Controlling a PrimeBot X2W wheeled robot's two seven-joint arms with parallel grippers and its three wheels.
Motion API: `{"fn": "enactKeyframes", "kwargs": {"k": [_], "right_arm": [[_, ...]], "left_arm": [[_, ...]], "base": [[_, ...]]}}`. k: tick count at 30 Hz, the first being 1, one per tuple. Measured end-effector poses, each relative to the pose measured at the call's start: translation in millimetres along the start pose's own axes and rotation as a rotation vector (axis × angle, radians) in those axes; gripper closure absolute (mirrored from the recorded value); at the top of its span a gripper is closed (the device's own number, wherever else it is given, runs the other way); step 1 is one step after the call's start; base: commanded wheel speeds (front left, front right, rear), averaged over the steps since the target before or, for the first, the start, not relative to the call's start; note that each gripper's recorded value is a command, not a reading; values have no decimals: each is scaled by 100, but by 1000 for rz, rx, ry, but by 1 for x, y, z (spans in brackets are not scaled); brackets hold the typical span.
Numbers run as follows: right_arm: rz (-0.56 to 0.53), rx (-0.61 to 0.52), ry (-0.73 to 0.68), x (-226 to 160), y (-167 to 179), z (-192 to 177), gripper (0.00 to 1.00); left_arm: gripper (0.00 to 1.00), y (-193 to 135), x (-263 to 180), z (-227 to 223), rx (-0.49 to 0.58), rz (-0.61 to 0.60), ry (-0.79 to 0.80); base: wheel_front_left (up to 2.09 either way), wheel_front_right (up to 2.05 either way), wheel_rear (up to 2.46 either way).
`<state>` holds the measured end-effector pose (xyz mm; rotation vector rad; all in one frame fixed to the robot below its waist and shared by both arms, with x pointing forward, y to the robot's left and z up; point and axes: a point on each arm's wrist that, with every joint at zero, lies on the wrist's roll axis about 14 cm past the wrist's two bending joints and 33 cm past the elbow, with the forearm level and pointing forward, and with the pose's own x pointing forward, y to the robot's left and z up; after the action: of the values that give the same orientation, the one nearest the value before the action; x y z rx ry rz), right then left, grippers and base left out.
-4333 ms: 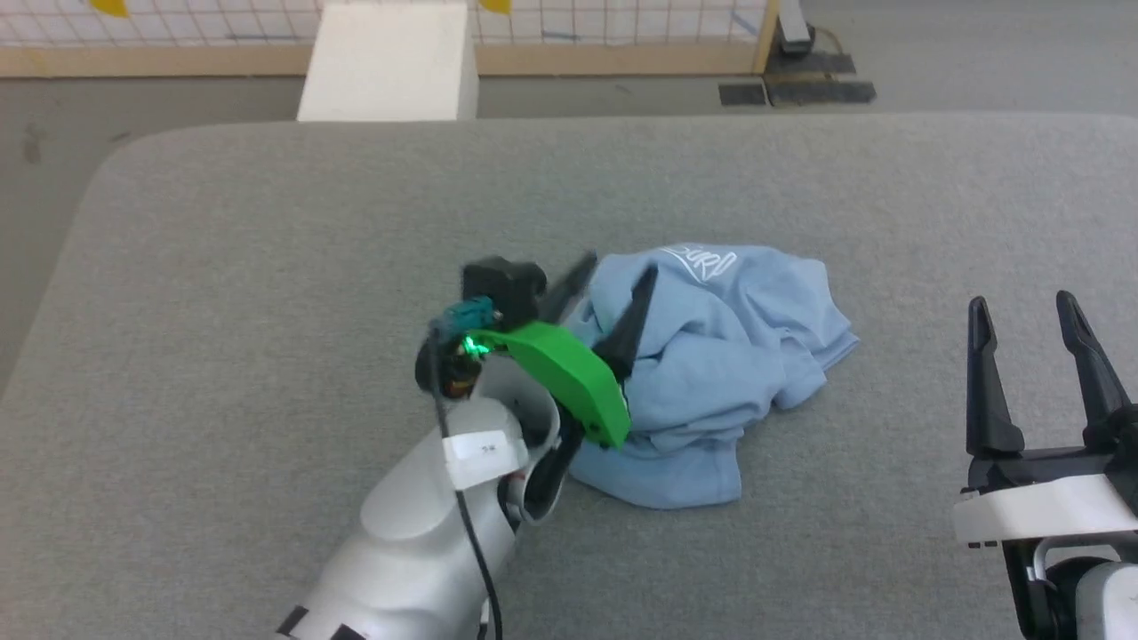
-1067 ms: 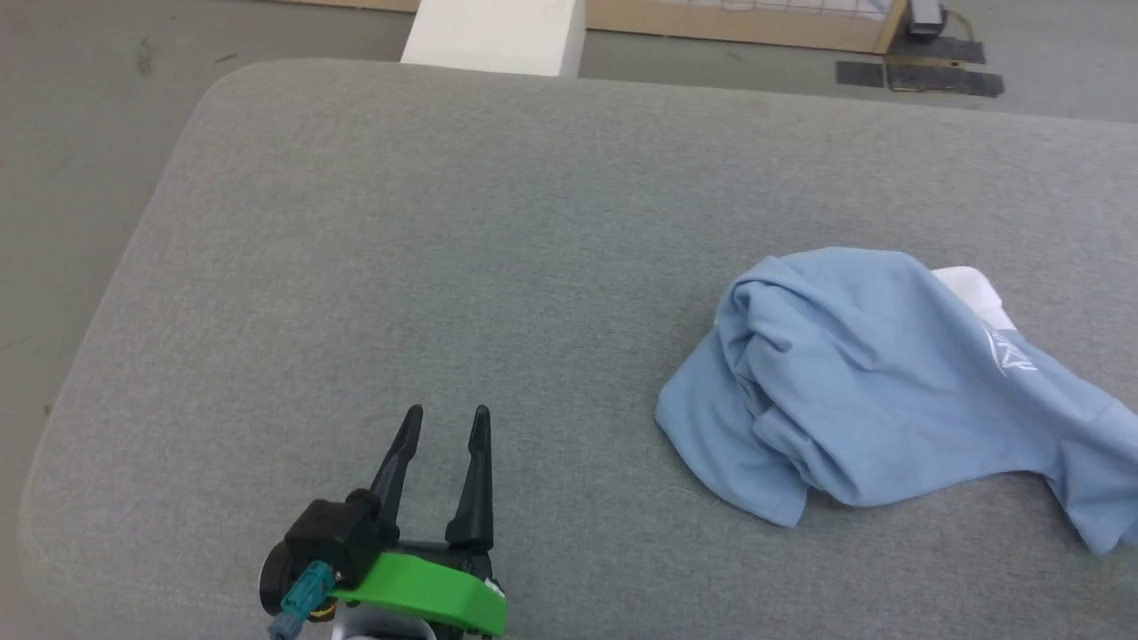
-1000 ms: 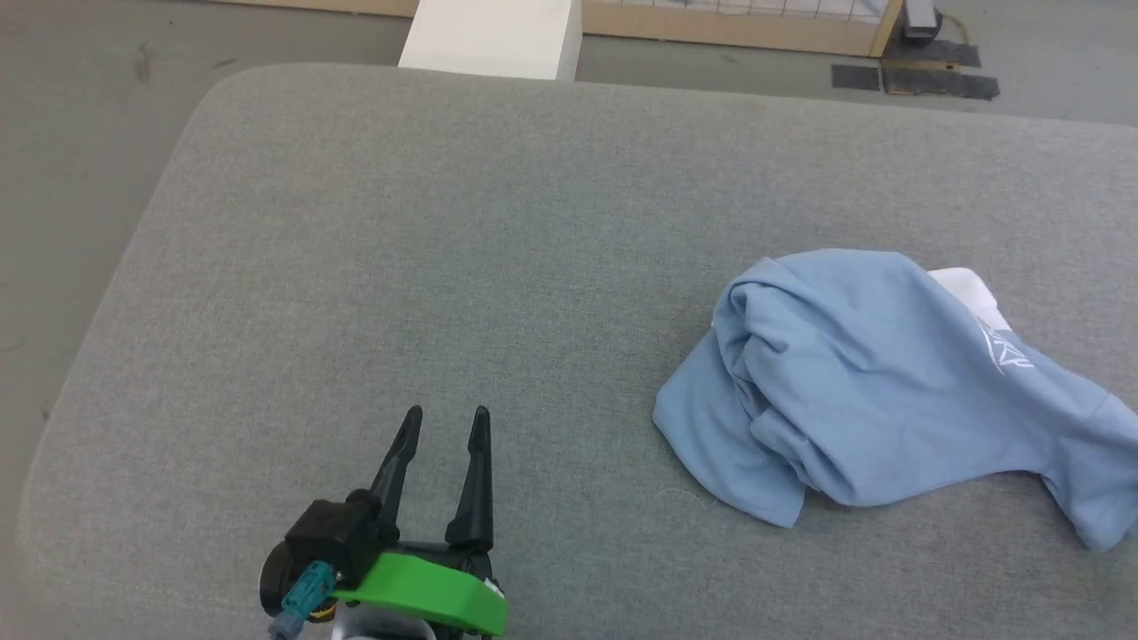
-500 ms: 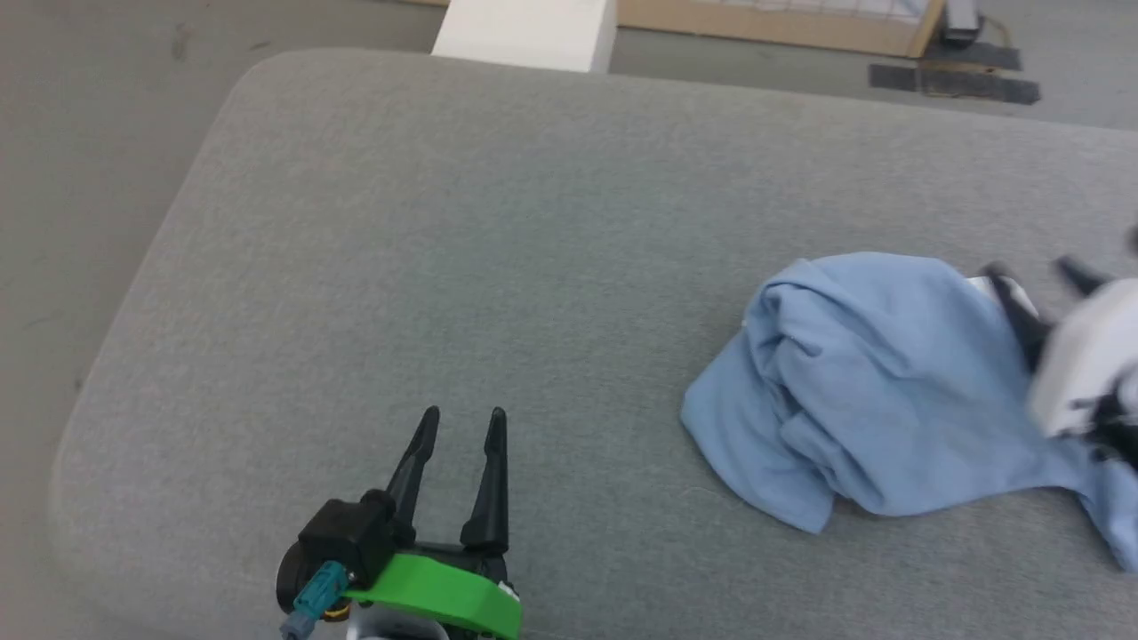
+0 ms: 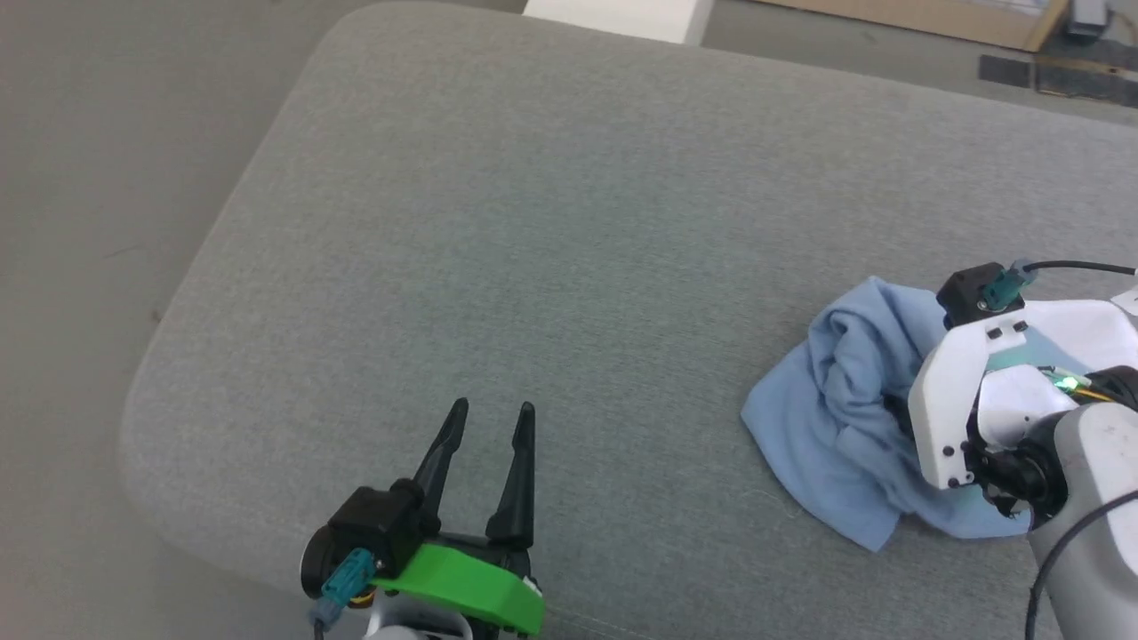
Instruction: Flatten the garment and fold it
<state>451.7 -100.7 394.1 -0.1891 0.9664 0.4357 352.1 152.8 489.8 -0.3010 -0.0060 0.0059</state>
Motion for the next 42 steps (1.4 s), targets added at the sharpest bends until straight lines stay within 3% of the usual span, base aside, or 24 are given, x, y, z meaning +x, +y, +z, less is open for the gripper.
{"fn": "enactKeyframes", "kwargs": {"k": [5,12,15,18,21,26,29,32,34,35,42], "right_arm": [[-16,-21,-146,-6,0,36,100],[-50,-56,-559,-73,3,154,100],[-20,-78,-669,-97,22,186,100],[52,-121,-691,-99,56,193,100],[159,-161,-612,-82,93,171,100],[306,-224,-235,-35,129,54,100],[346,-267,39,-25,125,-30,100],[339,-261,130,-28,109,-64,100],[312,-217,74,-28,97,-55,49],[301,-197,37,-29,94,-47,0],[273,-31,-251,-52,84,12,0]], "left_arm": [[0,2,-3,4,4,8,-11],[0,-2,-8,15,-5,-6,-49],[0,-4,-10,19,-6,-13,-62],[0,-4,-11,20,-7,-12,-64],[0,-2,-12,16,-9,-4,-53],[0,0,-11,11,-9,3,-37],[0,1,-10,8,-9,6,-27],[0,0,-8,4,-10,2,-14],[0,-2,-6,1,-12,-4,-5],[0,-3,-5,1,-13,-8,-3],[0,-11,0,-4,-16,-38,10]], "base": [[0,0,0],[0,0,0],[0,0,0],[0,0,0],[0,0,0],[0,0,0],[0,0,0],[0,0,0],[0,0,0],[0,0,0],[0,0,0]]}}
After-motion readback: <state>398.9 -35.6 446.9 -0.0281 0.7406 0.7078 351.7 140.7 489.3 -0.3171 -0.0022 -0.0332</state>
